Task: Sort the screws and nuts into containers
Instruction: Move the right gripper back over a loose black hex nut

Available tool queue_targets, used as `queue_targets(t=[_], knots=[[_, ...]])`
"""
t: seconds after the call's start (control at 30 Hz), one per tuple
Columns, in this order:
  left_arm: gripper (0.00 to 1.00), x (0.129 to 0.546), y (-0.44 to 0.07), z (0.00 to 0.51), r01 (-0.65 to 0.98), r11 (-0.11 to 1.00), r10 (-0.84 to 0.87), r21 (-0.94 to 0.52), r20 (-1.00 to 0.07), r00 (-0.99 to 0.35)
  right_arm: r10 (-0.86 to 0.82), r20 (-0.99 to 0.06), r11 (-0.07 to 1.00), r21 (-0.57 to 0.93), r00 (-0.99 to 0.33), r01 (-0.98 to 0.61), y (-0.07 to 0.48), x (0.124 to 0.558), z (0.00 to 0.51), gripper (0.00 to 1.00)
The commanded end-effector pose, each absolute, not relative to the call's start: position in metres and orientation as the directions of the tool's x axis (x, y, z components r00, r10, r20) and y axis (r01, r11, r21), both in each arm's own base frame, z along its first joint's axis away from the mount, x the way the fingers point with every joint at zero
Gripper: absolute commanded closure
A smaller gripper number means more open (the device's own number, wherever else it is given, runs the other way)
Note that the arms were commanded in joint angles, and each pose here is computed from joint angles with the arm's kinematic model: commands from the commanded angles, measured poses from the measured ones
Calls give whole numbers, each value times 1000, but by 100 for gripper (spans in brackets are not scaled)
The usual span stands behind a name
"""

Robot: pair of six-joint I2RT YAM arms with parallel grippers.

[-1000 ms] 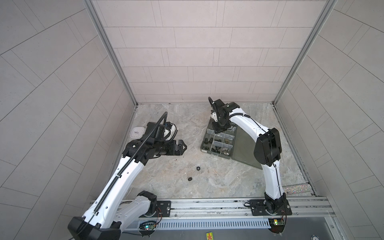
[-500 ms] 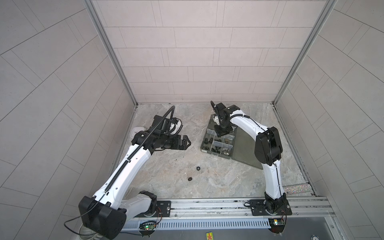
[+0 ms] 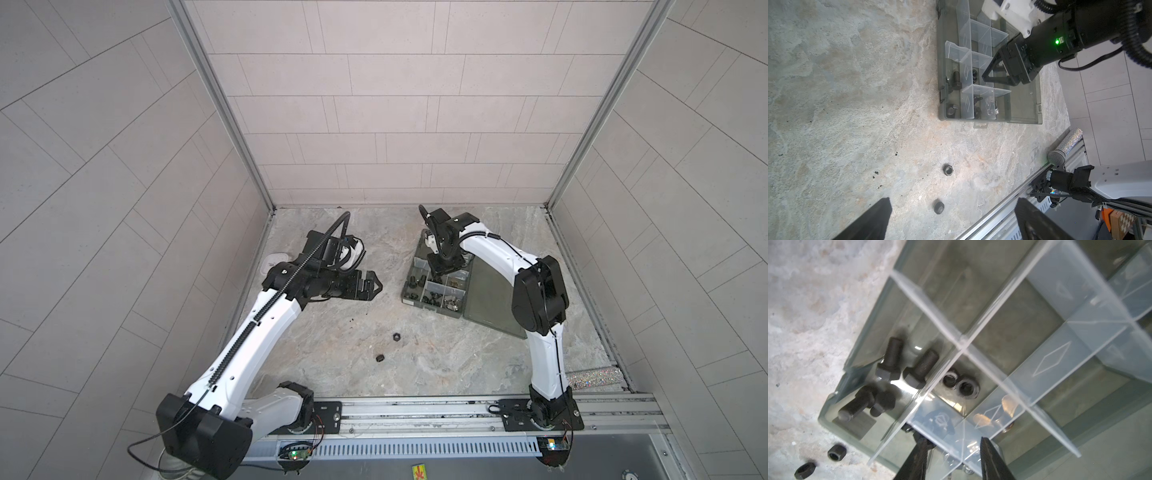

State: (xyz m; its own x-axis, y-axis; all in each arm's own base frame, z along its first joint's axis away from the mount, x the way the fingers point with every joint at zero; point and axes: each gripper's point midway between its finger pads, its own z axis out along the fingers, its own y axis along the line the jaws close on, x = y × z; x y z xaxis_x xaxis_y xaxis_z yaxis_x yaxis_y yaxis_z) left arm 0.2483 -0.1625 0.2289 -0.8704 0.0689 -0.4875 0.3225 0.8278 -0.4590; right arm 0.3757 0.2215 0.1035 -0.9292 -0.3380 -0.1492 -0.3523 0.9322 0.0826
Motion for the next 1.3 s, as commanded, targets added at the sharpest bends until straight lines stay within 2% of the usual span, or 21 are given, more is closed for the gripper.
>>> queue_targets(t=[0.0, 0.2, 0.47, 0.83, 1.27], knots=[[0, 229, -151, 226, 300, 845, 60, -444, -478, -876, -427, -180, 889, 97, -886, -448, 255, 335, 129, 57], [0, 195, -129, 216, 203, 877, -15, -437, -446, -895, -521, -174, 825, 149, -835, -546, 304, 272, 121, 59], [0, 166, -106, 227, 116, 892, -119, -437, -474, -872, -578, -126, 777, 218, -806, -591, 320, 221, 87, 59], [0, 143, -103, 239, 152, 867, -133, -475, -513, -848, -570, -112, 785, 217, -814, -580, 340, 212, 48, 59], [0, 126, -104, 244, 256, 852, -58, -457, -568, -821, -584, -108, 797, 117, -805, -593, 349, 222, 20, 59]])
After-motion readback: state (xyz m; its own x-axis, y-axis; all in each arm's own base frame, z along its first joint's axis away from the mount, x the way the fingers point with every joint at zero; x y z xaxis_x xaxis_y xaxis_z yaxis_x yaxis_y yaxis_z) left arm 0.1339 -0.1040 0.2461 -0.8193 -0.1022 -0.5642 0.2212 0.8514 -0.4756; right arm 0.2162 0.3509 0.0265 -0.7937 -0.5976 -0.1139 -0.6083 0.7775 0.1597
